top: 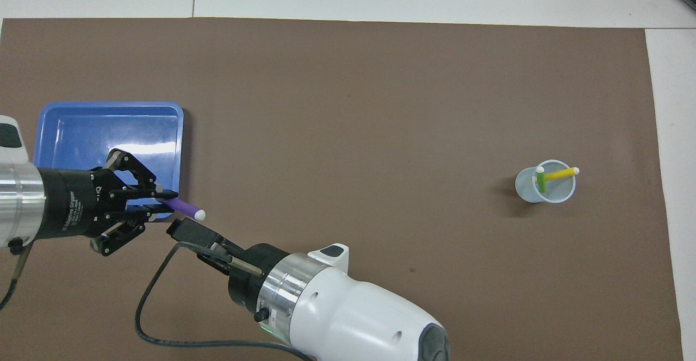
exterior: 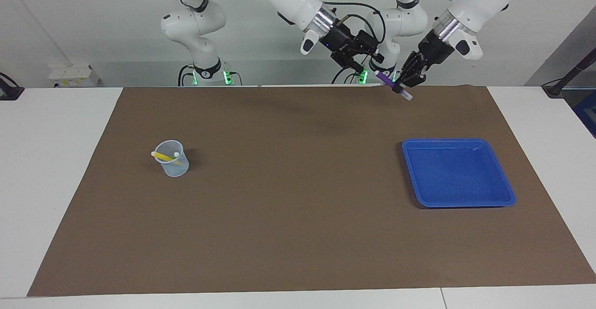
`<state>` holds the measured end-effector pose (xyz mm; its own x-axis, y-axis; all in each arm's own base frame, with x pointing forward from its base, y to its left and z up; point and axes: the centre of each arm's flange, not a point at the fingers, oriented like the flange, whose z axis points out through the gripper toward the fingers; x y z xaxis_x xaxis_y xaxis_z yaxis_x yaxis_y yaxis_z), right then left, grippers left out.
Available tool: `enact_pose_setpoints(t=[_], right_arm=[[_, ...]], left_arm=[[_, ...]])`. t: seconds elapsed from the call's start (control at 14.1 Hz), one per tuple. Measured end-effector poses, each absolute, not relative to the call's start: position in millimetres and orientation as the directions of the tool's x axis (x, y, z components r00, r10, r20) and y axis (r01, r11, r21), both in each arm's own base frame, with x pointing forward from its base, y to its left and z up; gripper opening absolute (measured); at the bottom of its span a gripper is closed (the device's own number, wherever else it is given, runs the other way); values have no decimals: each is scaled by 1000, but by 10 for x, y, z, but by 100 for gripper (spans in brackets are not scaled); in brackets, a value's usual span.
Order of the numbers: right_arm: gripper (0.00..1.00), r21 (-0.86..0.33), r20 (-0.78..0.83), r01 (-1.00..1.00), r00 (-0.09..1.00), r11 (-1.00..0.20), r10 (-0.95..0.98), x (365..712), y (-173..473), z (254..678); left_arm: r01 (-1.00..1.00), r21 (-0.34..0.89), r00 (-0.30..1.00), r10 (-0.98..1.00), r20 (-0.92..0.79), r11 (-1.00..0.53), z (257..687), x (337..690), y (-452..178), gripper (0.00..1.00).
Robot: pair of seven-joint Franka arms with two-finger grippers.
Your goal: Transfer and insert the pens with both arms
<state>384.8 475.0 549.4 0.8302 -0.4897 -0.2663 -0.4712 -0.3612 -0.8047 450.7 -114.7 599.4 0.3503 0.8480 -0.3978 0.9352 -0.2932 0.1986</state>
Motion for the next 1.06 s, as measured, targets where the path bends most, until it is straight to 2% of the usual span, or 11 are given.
enact_pose_setpoints(t=[0.43, 0.57, 0.64, 0.92, 1.06], right_arm=[[100, -803, -279, -483, 822, -349, -497, 3968, 4759, 5464], [82, -808, -284, -483, 821, -338, -495, 4014, 4784, 5507], [77, -810, -285, -482, 822, -334, -493, 4023, 4795, 5527], [32, -811, -286, -481, 822, -332, -492, 4032, 4801, 5536], [30, -812, -286, -482, 821, -330, -494, 4044, 4794, 5538]], left_arm=[[948, 205, 309, 861, -404, -244, 6094, 4360, -1157, 17], [948, 207, 308, 861, -404, -242, 6102, 4350, -1157, 17], [948, 207, 308, 862, -404, -242, 6101, 4344, -1156, 17], [949, 204, 306, 862, -403, -241, 6084, 4304, -1151, 17], [948, 205, 307, 863, -403, -241, 6087, 4289, -1150, 17]])
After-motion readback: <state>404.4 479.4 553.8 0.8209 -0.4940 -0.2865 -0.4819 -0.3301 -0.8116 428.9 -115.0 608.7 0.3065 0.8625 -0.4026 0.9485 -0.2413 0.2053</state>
